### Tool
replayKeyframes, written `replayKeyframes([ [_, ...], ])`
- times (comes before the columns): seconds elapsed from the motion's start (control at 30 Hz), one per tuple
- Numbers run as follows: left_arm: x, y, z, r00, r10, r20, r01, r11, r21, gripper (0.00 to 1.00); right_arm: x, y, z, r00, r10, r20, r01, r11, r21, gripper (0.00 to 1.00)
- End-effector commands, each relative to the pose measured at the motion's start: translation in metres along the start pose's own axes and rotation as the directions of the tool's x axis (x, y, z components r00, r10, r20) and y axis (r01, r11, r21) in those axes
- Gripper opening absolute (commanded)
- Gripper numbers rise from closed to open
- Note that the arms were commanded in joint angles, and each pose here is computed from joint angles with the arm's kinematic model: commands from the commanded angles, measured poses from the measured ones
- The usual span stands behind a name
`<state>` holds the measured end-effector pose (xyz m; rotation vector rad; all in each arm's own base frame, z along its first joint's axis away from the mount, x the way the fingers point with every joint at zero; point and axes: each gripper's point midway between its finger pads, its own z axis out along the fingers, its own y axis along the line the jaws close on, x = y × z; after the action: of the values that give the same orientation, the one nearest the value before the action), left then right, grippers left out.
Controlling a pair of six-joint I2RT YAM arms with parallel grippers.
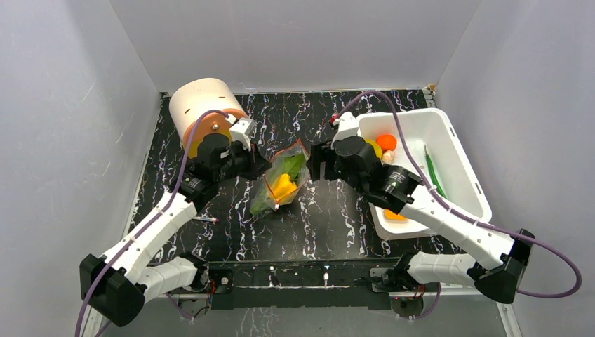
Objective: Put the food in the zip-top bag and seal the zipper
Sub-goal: Pick up the fake fruit from the bin.
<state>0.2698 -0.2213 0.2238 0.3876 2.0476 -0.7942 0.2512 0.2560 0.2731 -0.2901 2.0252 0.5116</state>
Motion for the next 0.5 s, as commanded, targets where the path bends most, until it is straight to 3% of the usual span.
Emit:
replayKeyframes([
  [0.0, -0.007, -0.011, -0.015, 0.991, 0.131, 0.028, -0.132, 0.990, 0.052, 0.00, -0.055, -0.044, -0.015, 0.984, -0.091, 0.152, 0.064, 0.982, 0.176, 0.67],
  [0.27, 0.006, -0.010, -0.028, 0.979, 0.201, 0.020, -0.202, 0.977, 0.065, 0.00, -0.061, -0.132, -0.001, 0.985, -0.102, 0.138, 0.035, 0.907, 0.419, 0.57],
  [0.47, 0.000, -0.014, -0.033, 0.977, 0.200, 0.079, -0.206, 0.976, 0.073, 0.00, -0.060, -0.211, 0.001, 0.993, -0.095, 0.077, 0.032, 0.807, 0.590, 0.55],
])
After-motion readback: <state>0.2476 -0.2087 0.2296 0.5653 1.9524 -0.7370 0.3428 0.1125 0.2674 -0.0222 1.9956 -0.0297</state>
